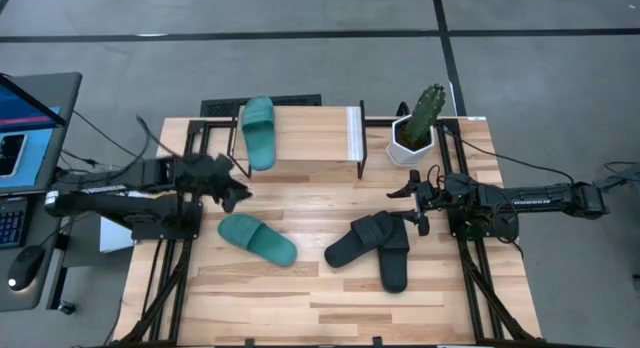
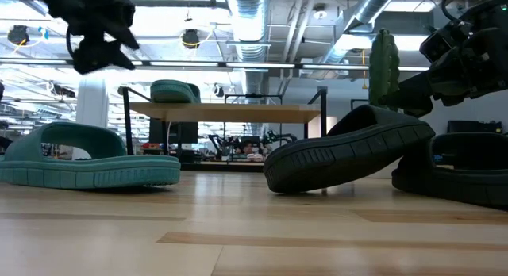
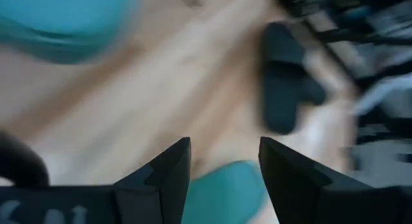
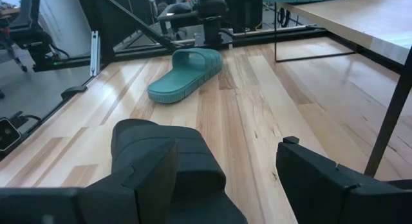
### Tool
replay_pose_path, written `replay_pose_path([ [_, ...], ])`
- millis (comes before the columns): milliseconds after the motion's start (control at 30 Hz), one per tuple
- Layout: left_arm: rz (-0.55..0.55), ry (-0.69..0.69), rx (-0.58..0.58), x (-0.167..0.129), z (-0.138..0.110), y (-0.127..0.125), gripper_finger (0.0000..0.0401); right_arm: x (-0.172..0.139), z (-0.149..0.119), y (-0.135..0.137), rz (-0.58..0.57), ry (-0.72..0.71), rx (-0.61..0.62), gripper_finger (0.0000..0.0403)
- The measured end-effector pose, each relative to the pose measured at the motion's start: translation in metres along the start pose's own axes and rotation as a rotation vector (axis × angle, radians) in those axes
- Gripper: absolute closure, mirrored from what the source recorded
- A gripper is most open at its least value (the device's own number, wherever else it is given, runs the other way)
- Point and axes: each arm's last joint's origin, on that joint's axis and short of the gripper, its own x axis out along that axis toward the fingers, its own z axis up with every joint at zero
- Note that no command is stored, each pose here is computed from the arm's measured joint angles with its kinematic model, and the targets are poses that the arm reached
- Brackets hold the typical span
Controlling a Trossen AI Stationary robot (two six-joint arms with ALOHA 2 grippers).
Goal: Pick and place slides into the shelf
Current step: Put the light blue slide on the shelf
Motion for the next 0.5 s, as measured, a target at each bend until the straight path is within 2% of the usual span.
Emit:
replay_pose_path([
  [133,-0.229,-0.054,-0.03,0.018,-0.019,-0.014,0.023,0.0,0.0,0.0,0.0,0.0,0.0,0.0154],
  [233,-0.317,-0.081,-0.038,0.027,-0.034,-0.027,0.023,0.0,0.0,0.0,0.0,0.0,0.0,0.0154],
  [500,-0.234,-0.129,-0.044,0.043,-0.072,-0.053,0.023,0.0,0.0,0.0,0.0,0.0,0.0,0.0154],
])
